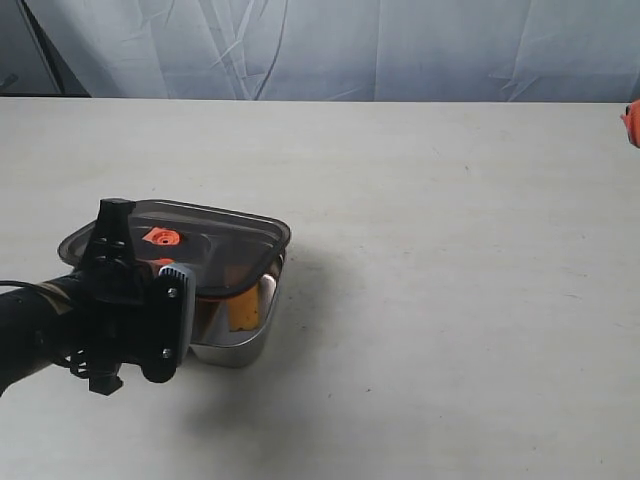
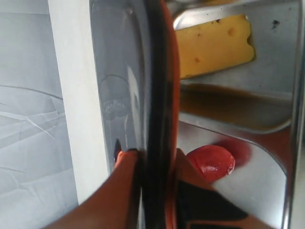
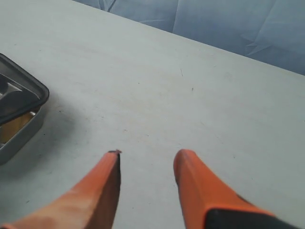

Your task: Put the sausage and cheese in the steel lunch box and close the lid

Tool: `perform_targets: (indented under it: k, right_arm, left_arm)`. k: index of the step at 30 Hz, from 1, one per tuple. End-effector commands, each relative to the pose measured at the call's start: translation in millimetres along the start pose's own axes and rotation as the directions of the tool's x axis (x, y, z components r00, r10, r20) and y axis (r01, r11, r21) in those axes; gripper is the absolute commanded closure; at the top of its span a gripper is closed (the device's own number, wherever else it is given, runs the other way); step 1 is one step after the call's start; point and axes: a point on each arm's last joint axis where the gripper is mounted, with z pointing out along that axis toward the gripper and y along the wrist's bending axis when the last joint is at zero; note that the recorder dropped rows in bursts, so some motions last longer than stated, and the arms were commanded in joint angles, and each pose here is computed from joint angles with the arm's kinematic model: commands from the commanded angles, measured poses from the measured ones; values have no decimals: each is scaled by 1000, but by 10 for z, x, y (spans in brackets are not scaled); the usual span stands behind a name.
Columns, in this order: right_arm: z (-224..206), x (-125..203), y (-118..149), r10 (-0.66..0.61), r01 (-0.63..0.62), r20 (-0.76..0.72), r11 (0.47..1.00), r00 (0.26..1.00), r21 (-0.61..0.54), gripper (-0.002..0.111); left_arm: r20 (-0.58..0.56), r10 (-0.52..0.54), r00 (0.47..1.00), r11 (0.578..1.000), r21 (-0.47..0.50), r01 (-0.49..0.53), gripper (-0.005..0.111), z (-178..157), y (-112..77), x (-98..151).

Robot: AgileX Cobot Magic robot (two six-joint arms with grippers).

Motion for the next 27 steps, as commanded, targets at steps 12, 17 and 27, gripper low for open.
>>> perform_targets:
  k: [12, 17, 27]
  right_arm:
    - [-8, 6, -19, -13, 13, 8, 1000, 1000, 14, 69]
    - [-8, 6, -19, -13, 13, 8, 1000, 1000, 14, 69]
    - [-8, 0, -25, -21, 21, 14, 1000, 1000, 21, 69]
  left_arm:
    - [37, 16, 999, 973, 228, -24, 63, -19, -249, -21]
    - [51, 5, 999, 977, 211, -15, 63, -50, -184, -47]
    - [94, -11, 995, 982, 188, -6, 63, -173, -67, -93]
